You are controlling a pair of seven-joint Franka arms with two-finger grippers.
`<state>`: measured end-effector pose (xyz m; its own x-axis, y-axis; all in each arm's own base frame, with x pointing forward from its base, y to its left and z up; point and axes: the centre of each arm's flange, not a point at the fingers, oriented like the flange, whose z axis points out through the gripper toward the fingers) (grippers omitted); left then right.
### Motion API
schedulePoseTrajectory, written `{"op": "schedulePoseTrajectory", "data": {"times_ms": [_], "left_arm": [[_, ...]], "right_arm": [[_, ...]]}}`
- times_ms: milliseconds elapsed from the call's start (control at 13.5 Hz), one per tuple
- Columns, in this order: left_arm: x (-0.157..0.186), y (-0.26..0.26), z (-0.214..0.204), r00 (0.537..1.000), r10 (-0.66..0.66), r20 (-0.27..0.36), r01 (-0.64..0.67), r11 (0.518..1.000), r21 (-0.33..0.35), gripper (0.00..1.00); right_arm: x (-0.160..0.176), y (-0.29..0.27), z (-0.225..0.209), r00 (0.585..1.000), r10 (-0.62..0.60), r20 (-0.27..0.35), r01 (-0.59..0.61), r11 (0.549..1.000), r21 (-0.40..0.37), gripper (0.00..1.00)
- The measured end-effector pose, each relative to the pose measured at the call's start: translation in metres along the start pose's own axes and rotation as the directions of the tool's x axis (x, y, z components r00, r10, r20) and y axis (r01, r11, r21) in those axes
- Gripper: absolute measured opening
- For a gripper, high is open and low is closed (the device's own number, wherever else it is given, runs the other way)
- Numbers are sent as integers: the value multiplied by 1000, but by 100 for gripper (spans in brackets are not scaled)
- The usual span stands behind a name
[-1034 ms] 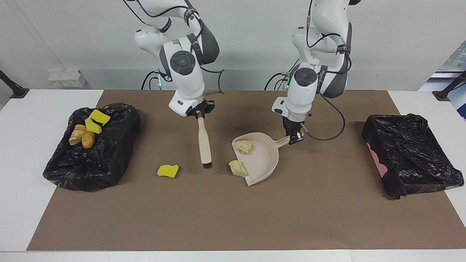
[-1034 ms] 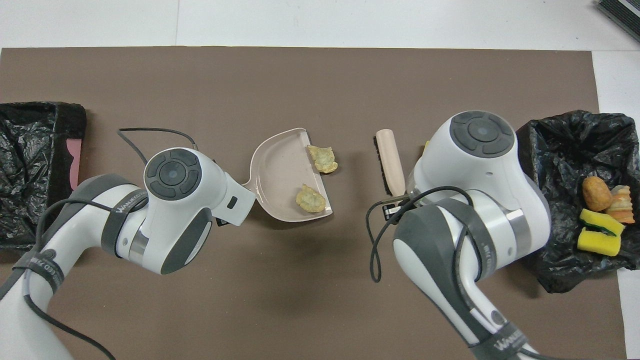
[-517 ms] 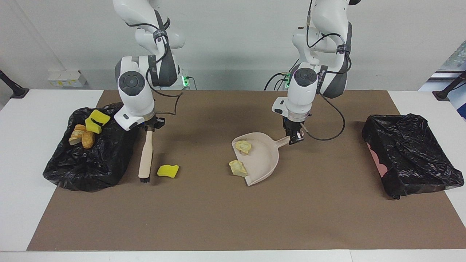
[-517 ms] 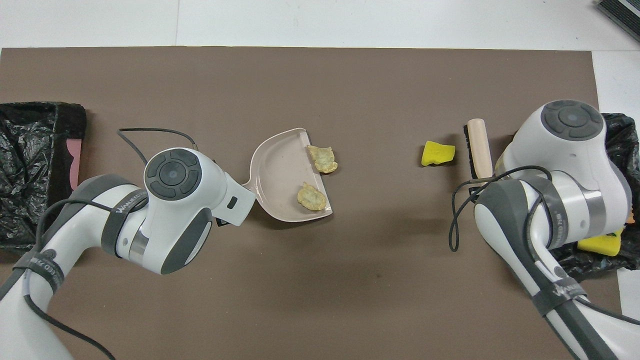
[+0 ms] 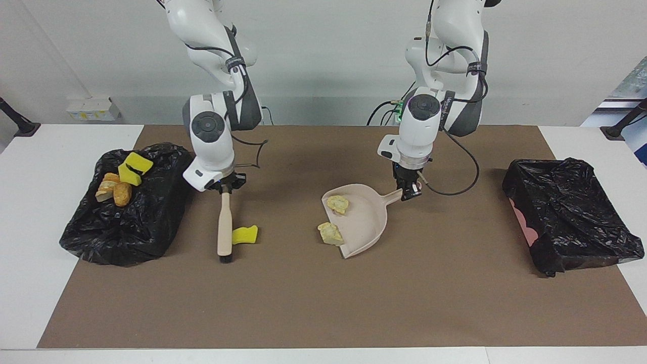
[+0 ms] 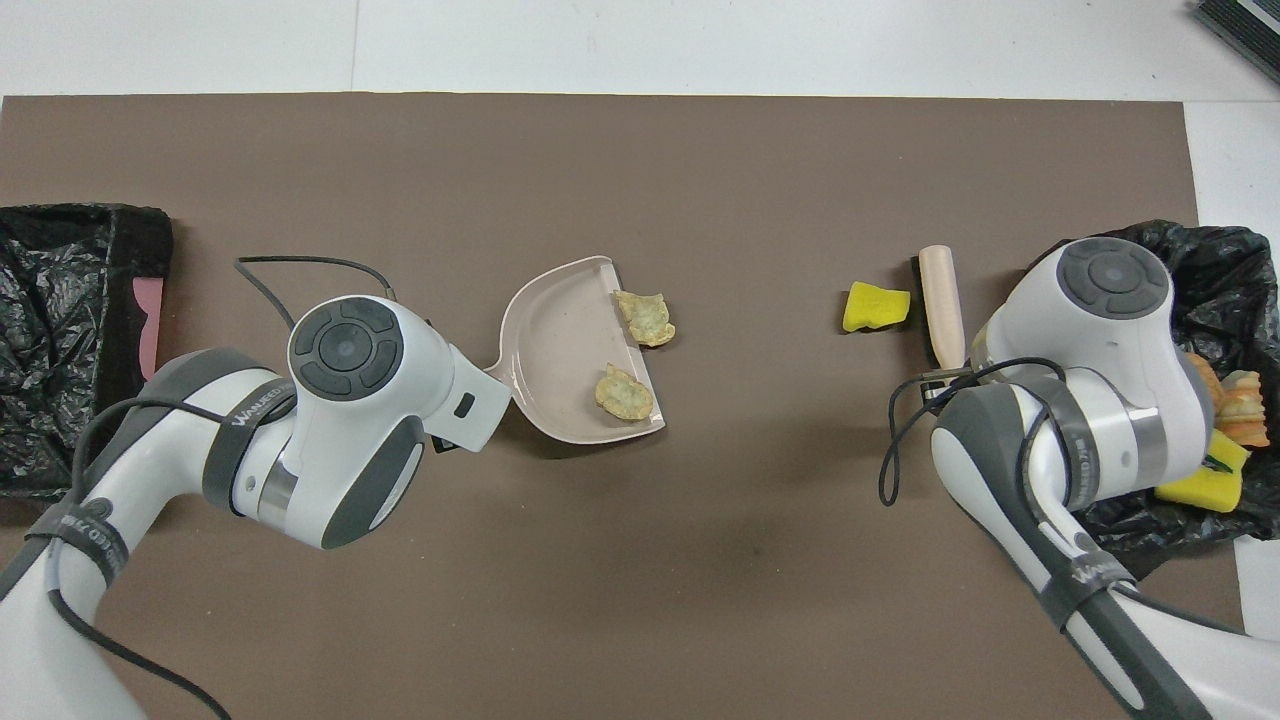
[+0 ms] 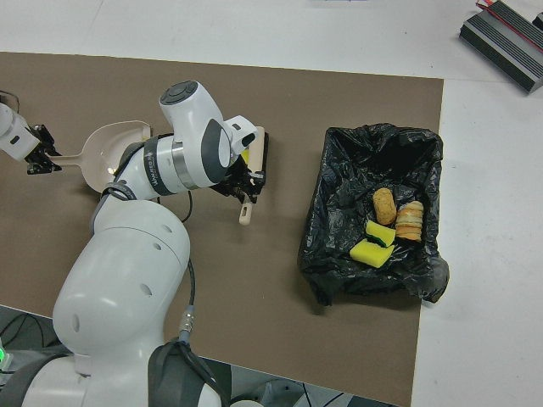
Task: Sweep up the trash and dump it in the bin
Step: 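Sweep the yellow foam piece into the dustpan with the right gripper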
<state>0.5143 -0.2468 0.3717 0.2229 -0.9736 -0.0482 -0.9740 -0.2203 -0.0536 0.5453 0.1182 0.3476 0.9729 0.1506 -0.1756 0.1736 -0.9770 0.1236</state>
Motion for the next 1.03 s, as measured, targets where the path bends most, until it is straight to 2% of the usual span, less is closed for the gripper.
{"op": "schedulePoseTrajectory", "data": {"times_ms": [369,665,886,1034], "left_arm": [[0,0,0,1000,0,0,0,1000,0,33],[0,0,1,1000,0,1,0,1000,-1,33],[-1,0,1,1000,-1,2,1,1000,-2,33],[-1,0,1,1000,-2,2,2,1000,-2,33]], "right_arm": [[18,-108,-9,993,-105,-52,111,988,111,26],[7,-202,-21,981,-174,-85,189,956,225,26],[-1,-228,-26,983,-167,-77,183,934,306,26],[-3,-234,-32,982,-174,-78,189,930,315,26]]}}
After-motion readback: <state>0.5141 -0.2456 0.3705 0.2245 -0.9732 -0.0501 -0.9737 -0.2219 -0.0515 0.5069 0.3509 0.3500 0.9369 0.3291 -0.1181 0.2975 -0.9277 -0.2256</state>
